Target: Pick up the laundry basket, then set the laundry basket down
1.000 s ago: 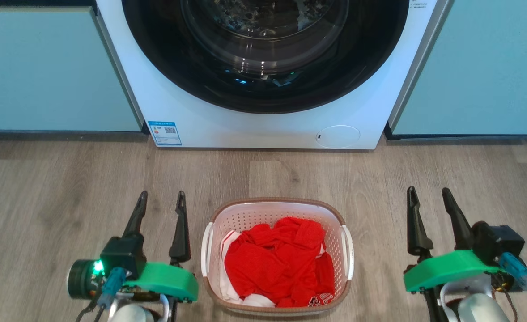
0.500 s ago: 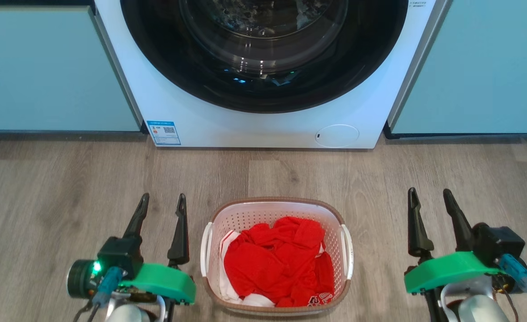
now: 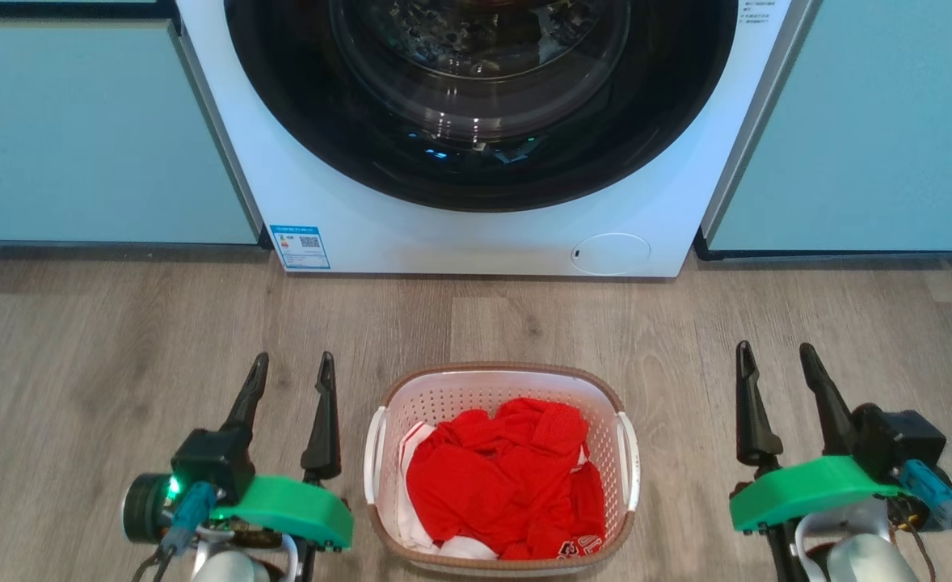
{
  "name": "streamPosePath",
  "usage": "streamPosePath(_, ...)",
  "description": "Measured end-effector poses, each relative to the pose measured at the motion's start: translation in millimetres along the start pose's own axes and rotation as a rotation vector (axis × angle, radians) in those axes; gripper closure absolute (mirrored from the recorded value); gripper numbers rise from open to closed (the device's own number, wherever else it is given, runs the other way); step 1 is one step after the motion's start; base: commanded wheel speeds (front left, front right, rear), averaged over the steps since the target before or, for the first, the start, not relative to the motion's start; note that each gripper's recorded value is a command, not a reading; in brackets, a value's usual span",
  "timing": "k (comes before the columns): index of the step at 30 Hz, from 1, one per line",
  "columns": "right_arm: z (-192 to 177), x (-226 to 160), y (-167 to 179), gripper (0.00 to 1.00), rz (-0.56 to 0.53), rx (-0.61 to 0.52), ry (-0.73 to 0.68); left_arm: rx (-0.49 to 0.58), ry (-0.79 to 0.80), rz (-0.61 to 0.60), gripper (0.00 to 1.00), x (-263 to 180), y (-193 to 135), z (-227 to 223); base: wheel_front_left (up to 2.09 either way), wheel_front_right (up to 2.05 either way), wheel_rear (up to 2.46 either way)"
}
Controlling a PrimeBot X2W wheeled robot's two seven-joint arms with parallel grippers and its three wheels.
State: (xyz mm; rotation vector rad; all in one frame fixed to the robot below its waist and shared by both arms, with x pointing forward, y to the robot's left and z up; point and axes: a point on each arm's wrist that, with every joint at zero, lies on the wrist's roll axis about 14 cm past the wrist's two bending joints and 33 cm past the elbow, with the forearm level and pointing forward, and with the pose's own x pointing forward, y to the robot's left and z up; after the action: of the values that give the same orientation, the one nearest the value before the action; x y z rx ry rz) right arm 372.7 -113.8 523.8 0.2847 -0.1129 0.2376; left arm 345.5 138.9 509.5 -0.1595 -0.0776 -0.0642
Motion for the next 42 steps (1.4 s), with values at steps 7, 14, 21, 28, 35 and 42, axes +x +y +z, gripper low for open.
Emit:
streamPosePath(7, -2, 1, 1, 0.00, 0.003, -0.003, 0.007, -0.015, 0.006, 0.007, 0.00, 0, 1, -2, 0.00, 0.00, 0.00)
streamPosePath(14, -31, -9, -4, 1.00, -0.018, 0.006, 0.099, -0.025, 0.106, 0.031, 1.00, -13, 8, -32, 0.00, 0.00, 0.00)
streamPosePath(21, -47, -21, -11, 1.00, -0.059, 0.068, 0.155, -0.087, 0.174, 0.061, 1.00, -25, 12, -51, 0.00, 0.00, 0.00)
streamPosePath(28, -47, -23, -16, 1.00, -0.087, 0.131, 0.156, -0.154, 0.193, 0.074, 1.00, -25, 14, -54, 0.00, 0.00, 0.00)
streamPosePath(35, -47, -24, -22, 1.00, -0.121, 0.203, 0.152, -0.233, 0.206, 0.095, 1.00, -25, 17, -56, 0.00, 0.00, 0.00)
streamPosePath(42, -47, -25, -29, 1.00, -0.156, 0.275, 0.153, -0.308, 0.216, 0.119, 1.00, -22, 22, -58, 0.00, 0.00, 0.00)
